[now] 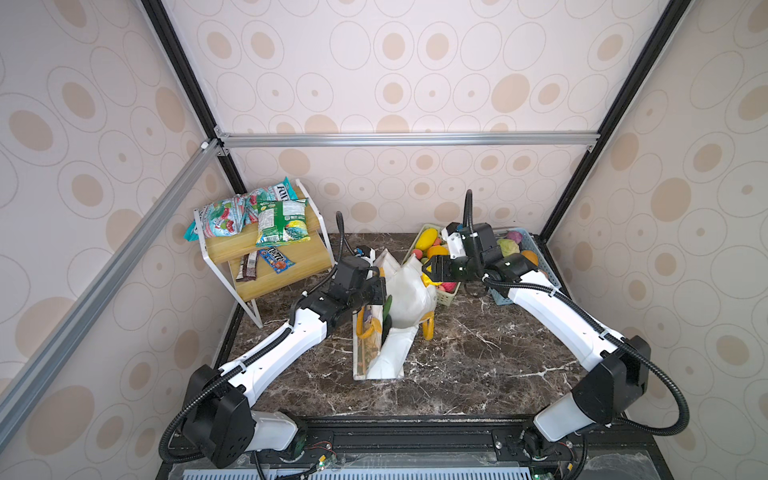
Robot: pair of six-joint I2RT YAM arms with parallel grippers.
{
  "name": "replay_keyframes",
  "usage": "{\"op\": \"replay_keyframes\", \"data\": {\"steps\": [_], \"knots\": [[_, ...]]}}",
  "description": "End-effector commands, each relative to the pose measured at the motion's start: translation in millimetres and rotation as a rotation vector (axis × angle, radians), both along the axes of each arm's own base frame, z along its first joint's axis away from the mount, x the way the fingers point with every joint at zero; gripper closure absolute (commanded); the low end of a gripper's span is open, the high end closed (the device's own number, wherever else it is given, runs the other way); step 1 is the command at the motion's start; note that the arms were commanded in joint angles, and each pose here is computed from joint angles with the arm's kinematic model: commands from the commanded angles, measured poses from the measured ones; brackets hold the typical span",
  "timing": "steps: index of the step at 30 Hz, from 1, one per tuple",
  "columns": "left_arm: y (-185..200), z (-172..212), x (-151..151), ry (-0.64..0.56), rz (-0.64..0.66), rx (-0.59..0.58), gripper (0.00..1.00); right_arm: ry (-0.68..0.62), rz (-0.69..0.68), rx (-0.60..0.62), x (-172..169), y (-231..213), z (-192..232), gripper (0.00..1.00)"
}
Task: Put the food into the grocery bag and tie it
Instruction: 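Lift the yellow fruit with the right gripper and carry it over the bag, then lower the yellow fruit into the bag and open the right gripper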
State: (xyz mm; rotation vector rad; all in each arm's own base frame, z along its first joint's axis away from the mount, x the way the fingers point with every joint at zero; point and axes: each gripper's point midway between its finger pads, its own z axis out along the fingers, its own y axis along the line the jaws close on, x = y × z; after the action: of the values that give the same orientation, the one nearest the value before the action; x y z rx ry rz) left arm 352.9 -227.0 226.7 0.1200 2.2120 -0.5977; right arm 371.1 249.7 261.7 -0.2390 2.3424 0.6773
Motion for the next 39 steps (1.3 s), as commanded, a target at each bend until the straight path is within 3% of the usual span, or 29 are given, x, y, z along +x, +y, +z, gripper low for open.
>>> {"op": "replay_keyframes", "data": {"steps": [1, 15, 30, 39], "knots": [[-9, 25, 7, -0.057, -0.006, -0.037, 1.00, -0.001, 0.023, 0.035, -14, 12, 1, 0.33], [-29, 52, 1, -0.084, -0.090, -0.134, 1.00, 0.066, 0.149, 0.020, -45, 59, -39, 0.33], [-32, 59, 0, -0.102, -0.112, -0.154, 1.00, 0.089, 0.207, 0.009, -44, 79, -73, 0.34], [-32, 61, 0, -0.103, -0.105, -0.159, 1.00, 0.056, 0.327, -0.010, -65, 96, -94, 0.34]]}}
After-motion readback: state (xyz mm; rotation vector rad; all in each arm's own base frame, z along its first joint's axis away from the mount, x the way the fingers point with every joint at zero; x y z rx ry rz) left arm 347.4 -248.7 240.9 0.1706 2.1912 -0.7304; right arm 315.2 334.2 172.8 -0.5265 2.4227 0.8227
